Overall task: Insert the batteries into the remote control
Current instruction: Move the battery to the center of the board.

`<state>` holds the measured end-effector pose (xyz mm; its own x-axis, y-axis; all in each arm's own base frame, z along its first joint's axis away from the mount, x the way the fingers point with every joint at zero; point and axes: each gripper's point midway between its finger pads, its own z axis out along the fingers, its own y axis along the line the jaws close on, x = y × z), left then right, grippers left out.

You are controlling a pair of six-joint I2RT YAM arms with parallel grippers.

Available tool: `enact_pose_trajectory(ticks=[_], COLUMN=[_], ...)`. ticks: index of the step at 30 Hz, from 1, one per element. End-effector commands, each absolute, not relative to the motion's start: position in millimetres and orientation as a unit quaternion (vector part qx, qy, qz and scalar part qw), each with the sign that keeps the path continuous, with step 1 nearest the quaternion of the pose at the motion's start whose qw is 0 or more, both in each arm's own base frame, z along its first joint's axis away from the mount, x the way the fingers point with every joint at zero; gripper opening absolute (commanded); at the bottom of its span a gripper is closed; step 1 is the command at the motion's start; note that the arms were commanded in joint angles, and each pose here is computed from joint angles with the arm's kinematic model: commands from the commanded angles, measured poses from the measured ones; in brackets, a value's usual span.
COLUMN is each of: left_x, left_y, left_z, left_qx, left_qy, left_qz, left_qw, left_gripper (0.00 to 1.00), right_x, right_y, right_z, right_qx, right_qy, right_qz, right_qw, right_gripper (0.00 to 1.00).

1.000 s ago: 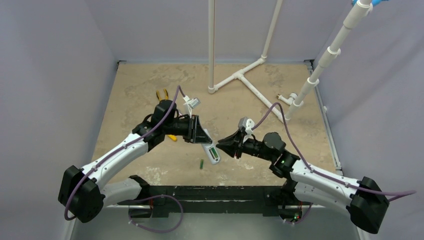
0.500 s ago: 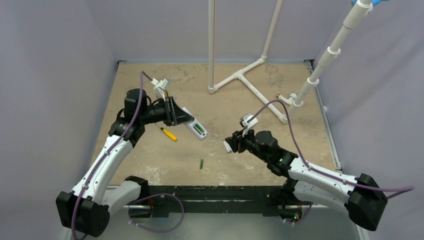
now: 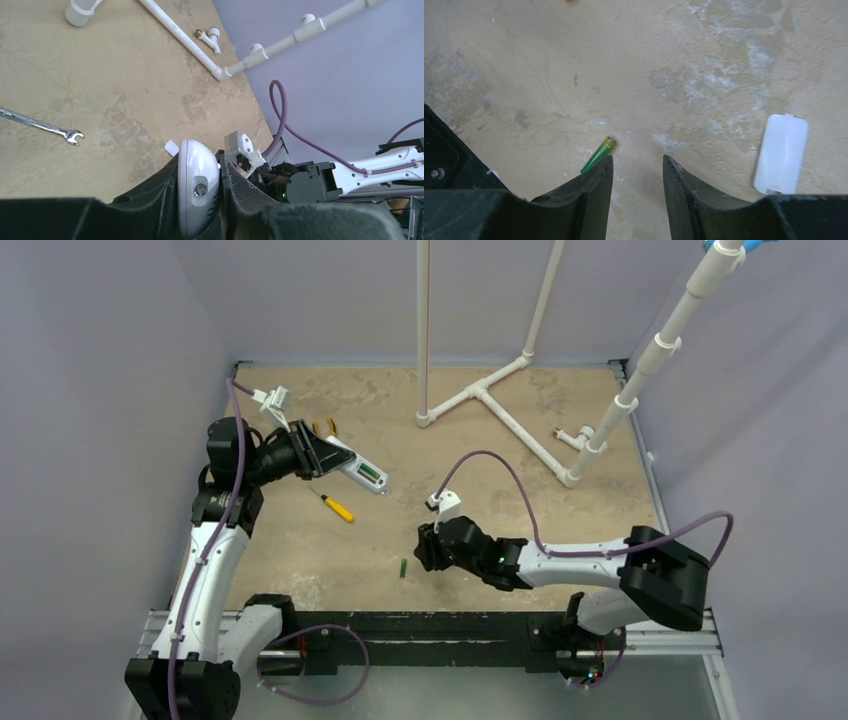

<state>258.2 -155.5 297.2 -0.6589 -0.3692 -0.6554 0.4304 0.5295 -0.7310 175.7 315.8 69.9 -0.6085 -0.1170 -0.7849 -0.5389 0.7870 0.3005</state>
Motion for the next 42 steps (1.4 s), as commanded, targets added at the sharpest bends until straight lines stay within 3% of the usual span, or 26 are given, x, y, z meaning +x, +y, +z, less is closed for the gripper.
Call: enact_pose_trajectory(ticks=[1, 16, 27, 32, 42], left_x=[260.6, 252.4, 255.5, 256.6, 259.7], left_y=[-151.3, -153.7, -147.4, -145.8, -142.5], left_z=[307.4, 305.1, 303.8, 303.2, 300.6], left_qx=[0.034, 0.038, 0.029, 0.026, 0.016], left_qy=[0.751, 0.742, 0.744, 0.745, 0.749], left_qz=[-0.493, -0.506, -0.499, -0.498, -0.494], left_qw=[0.438, 0.439, 0.444, 0.444, 0.442], left_gripper=[0.0, 0.0, 0.0, 0.0, 0.0], right_x=[169.8, 153.5, 145.7, 140.2, 138.8], right_y=[351.1, 374.3, 365.3, 359.5, 341.1], right_z=[77.5, 48.3, 20.2, 13.8, 14.9], right_qx=[-0.15, -0.172, -0.218, -0.267, -0.404], right_qy=[0.865, 0.893, 0.91, 0.904, 0.86], right_qz=[0.296, 0.267, 0.21, 0.193, 0.149], right_qw=[0.376, 0.32, 0.284, 0.274, 0.276], right_gripper=[0.4, 0.42, 0.32, 0.21, 0.17])
